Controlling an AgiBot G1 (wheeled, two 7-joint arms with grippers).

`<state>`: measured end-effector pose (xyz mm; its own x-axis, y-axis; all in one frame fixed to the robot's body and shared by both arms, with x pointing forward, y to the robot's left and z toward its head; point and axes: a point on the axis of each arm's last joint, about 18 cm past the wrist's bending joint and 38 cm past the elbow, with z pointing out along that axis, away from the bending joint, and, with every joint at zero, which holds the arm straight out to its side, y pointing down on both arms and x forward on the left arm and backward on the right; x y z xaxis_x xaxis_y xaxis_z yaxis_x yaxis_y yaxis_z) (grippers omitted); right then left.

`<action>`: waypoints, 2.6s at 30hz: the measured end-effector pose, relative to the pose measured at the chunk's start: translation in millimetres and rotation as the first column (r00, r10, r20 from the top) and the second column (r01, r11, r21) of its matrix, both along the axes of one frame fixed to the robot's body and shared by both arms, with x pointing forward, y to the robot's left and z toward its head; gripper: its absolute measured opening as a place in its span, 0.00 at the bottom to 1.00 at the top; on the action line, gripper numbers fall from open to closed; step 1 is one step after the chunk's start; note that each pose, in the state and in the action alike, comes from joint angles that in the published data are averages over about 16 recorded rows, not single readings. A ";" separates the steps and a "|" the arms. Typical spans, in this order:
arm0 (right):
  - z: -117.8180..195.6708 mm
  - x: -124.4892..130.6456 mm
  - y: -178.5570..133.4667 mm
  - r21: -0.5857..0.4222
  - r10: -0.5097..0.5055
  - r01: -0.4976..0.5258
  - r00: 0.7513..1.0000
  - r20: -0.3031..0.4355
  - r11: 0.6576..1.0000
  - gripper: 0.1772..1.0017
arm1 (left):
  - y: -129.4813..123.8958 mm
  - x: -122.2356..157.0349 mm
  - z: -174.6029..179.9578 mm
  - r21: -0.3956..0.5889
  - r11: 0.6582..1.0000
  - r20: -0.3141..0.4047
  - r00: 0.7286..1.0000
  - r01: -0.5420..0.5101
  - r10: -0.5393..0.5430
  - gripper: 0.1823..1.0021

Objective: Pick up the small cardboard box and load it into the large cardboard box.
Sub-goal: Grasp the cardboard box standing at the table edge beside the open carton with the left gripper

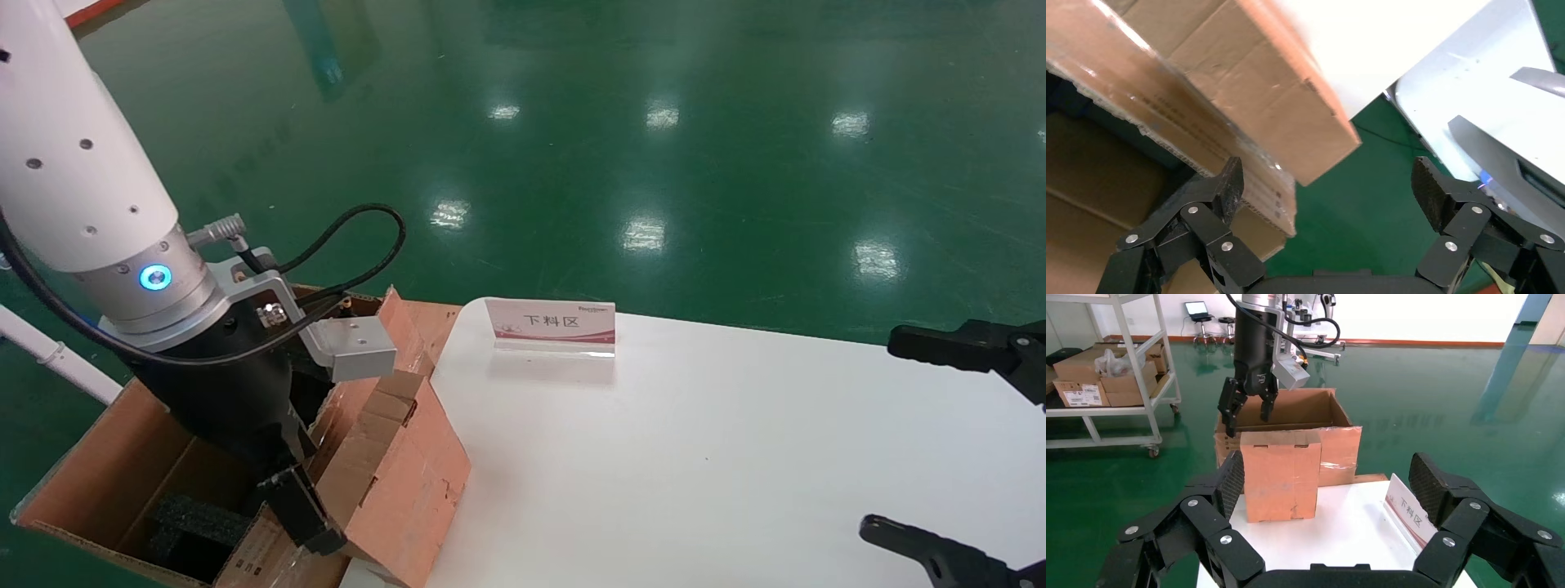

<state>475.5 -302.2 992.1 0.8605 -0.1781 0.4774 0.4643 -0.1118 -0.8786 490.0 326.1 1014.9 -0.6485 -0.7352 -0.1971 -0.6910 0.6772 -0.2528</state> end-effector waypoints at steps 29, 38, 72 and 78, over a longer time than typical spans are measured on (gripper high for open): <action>0.0 0.0 0.0 0.000 0.000 0.000 1.000 0.000 1.000 1.00 | 0.5 32.0 -41.1 -0.007 0.999 0.016 0.999 -0.050 0.050 1.00; 0.0 0.0 0.0 0.000 0.000 0.000 1.000 0.000 1.000 1.00 | 1.0 36.0 -48.1 0.019 0.998 0.012 0.998 -0.057 0.057 1.00; 0.0 0.1 -0.1 0.001 0.000 0.000 1.000 0.000 1.000 0.91 | 0.3 37.1 -51.8 0.029 0.998 0.006 0.998 -0.055 0.055 0.88; 0.0 0.1 -0.1 0.001 0.000 0.000 1.000 0.000 1.000 0.80 | 0.4 37.1 -51.7 0.029 0.998 0.007 0.998 -0.056 0.056 0.77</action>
